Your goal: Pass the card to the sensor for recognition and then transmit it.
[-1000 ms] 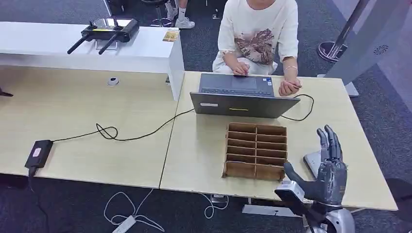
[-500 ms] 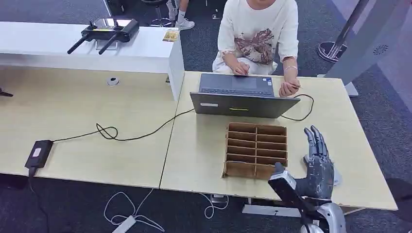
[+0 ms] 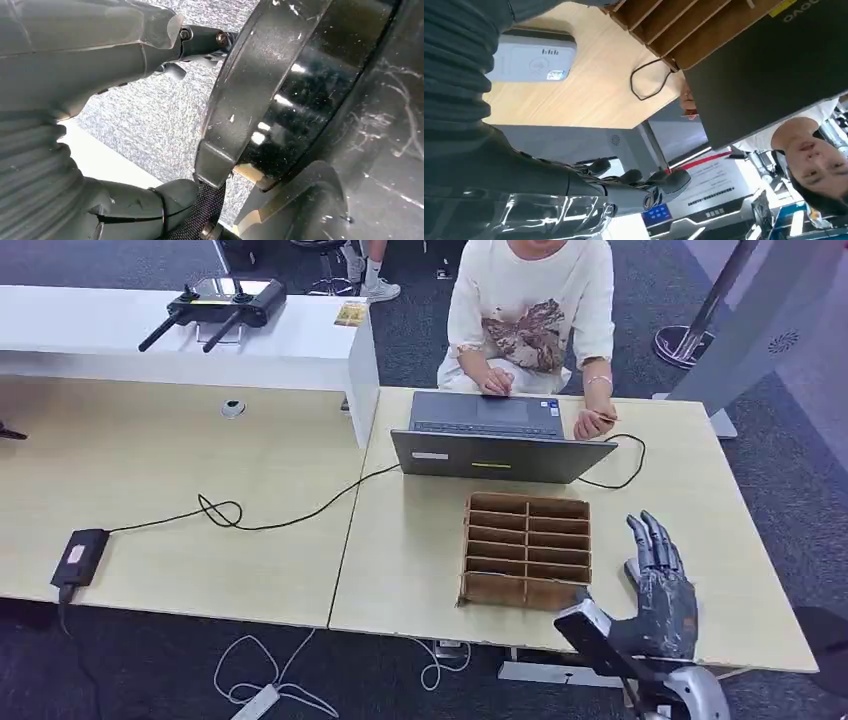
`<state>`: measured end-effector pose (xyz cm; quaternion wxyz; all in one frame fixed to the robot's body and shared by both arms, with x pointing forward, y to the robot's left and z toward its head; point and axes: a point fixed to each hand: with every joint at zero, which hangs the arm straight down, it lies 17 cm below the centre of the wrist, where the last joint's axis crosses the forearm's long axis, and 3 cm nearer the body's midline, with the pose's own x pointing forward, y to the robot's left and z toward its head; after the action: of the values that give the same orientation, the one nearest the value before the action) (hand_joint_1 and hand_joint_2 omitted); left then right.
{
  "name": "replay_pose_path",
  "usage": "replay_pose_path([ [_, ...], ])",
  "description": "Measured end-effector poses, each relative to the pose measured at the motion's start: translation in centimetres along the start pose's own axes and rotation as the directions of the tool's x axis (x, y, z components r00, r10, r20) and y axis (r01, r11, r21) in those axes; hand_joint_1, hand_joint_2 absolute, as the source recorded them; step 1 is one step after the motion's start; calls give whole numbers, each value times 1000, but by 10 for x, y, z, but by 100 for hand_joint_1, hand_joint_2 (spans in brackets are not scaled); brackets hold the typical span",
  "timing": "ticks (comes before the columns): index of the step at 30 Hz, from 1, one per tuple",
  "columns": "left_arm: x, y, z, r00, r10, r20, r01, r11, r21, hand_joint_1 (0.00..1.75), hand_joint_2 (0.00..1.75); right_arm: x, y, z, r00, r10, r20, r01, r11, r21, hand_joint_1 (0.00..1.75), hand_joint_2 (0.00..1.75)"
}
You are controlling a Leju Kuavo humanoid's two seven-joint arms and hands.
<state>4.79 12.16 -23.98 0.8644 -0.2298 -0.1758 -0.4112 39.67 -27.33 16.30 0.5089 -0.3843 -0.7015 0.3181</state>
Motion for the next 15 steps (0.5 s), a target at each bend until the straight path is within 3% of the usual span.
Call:
replay_pose_path([
  [15,2,1,-3,999,-7,-39,7,1000,1,0,175,-7,18,17,976,215,23,-216,974,63,0,175],
])
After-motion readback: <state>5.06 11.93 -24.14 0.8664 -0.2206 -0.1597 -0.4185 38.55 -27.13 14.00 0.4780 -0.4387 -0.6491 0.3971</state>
